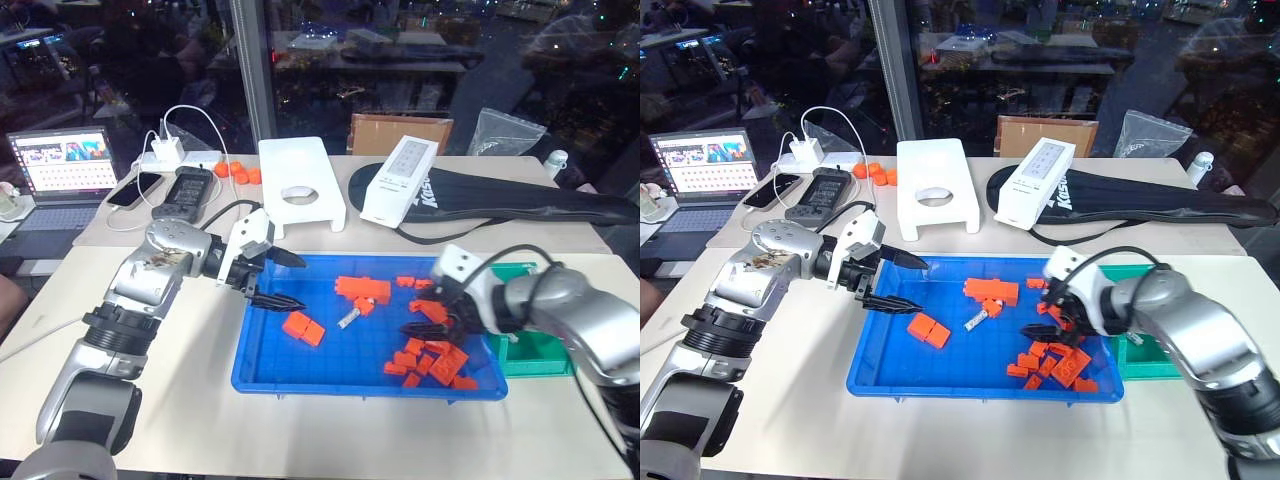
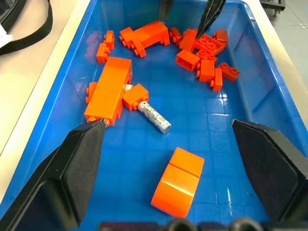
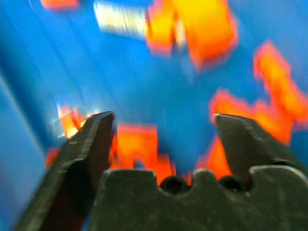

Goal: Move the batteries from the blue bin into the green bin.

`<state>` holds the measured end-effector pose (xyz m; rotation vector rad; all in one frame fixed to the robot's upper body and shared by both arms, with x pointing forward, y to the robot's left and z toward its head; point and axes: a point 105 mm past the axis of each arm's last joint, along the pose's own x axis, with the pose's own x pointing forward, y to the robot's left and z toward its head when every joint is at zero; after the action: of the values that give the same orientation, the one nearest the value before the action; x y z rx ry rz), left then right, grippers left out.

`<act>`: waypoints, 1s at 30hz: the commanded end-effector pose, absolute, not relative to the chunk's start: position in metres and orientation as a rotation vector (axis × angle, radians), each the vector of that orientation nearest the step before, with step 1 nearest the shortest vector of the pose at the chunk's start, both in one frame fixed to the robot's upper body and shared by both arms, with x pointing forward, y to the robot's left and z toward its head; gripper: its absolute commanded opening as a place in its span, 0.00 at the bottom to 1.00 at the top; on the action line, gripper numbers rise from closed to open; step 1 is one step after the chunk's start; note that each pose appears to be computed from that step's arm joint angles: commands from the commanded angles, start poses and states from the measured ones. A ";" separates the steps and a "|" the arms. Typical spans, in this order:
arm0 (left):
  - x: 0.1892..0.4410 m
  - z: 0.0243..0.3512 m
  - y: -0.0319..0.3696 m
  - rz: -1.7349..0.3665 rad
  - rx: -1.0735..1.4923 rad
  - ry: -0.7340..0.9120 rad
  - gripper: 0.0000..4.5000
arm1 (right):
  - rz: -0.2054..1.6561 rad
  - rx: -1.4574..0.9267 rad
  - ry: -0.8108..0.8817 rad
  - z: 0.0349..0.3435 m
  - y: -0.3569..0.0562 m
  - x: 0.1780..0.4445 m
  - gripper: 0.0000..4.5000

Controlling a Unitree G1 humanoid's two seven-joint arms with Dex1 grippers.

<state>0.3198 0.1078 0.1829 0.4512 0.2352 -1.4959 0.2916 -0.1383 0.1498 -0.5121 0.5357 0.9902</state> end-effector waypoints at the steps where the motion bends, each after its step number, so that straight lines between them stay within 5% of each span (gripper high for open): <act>1: 0.321 0.196 0.108 -1.484 0.491 0.188 1.00 | 1.081 -0.596 0.487 0.147 -0.113 0.298 0.91; 9: 0.320 0.198 0.116 -1.461 0.502 0.198 1.00 | 1.216 -0.701 0.456 0.127 -0.073 0.317 0.91; 16: 0.317 0.203 0.117 -1.461 0.496 0.181 1.00 | 1.214 -0.705 0.510 0.105 -0.078 0.333 0.91; 22: 0.315 0.211 0.118 -1.460 0.459 0.131 1.00 | 1.243 -0.702 0.530 0.103 -0.081 0.326 0.54; 28: 0.315 0.216 0.115 -1.472 0.434 0.096 1.00 | 1.256 -0.662 0.481 0.124 -0.078 0.313 0.07; 30: 0.316 0.220 0.112 -1.483 0.418 0.079 1.00 | 1.254 -0.634 0.468 0.136 -0.081 0.306 0.05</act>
<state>0.3167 0.1146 0.2043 0.4213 0.1462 -1.4781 0.3109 -0.0802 0.1075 -0.6576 0.5427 1.2576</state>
